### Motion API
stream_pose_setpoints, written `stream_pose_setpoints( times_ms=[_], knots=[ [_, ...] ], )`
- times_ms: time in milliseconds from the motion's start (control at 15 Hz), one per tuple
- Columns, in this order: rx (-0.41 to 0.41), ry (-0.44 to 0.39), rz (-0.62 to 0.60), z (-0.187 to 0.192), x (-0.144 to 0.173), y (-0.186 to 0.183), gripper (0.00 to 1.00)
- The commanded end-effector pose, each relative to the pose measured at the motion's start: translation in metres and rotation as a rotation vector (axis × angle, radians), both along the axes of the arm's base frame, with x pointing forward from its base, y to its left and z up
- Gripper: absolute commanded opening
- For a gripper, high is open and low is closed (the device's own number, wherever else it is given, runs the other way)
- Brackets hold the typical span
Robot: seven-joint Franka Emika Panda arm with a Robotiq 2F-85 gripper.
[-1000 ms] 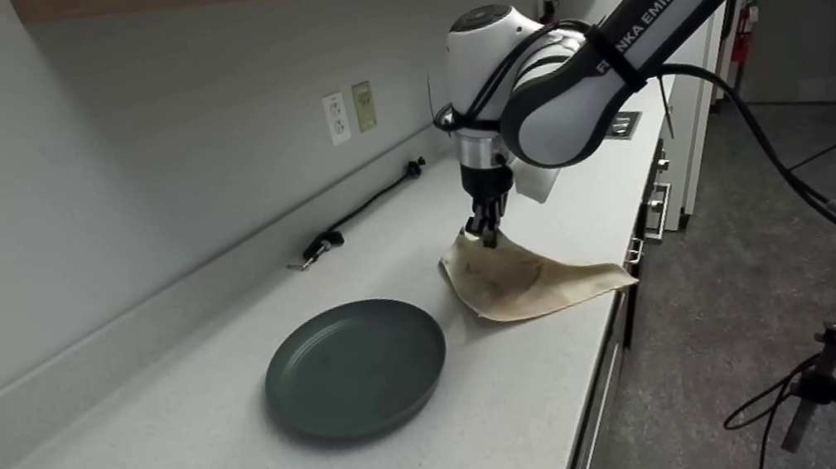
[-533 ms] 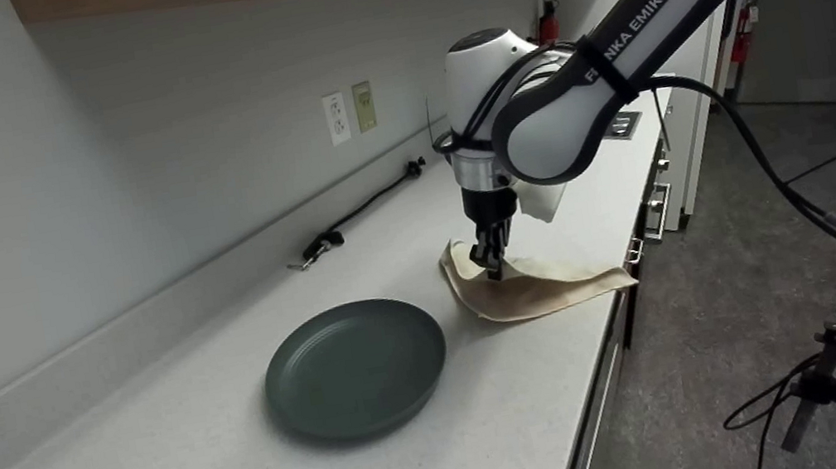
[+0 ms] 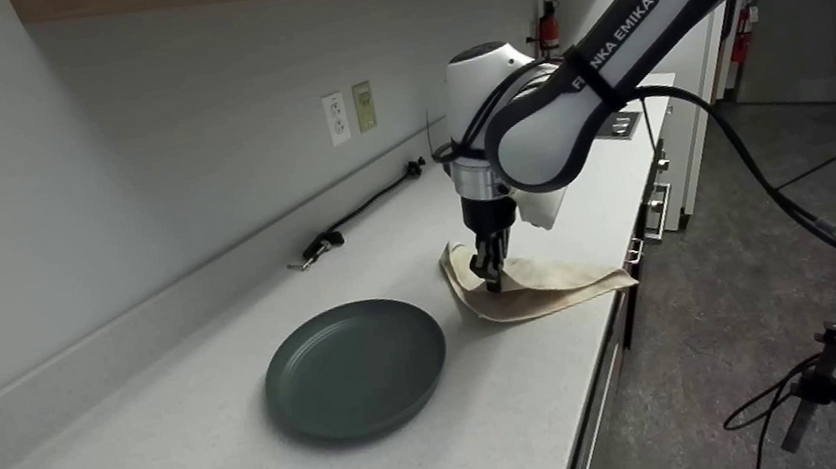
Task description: Fold the towel into a triangle twice
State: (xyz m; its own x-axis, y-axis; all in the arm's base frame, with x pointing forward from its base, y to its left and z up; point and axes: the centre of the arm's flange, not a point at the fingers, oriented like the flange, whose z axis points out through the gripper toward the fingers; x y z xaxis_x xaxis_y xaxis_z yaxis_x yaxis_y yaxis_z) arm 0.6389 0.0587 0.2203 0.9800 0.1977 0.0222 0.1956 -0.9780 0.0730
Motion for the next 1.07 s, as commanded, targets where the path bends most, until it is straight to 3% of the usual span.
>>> stream_pose_setpoints(
  times_ms=[0, 533, 600, 1000],
  knots=[
    [0.027, -0.009, 0.023, 0.003, 0.015, 0.003, 0.00],
    [0.059, -0.003, 0.010, 0.000, 0.016, 0.010, 0.00],
    [0.057, 0.005, 0.006, -0.002, 0.015, 0.010, 0.24],
    [0.032, 0.001, -0.009, 0.003, 0.008, 0.004, 0.64]
  ],
)
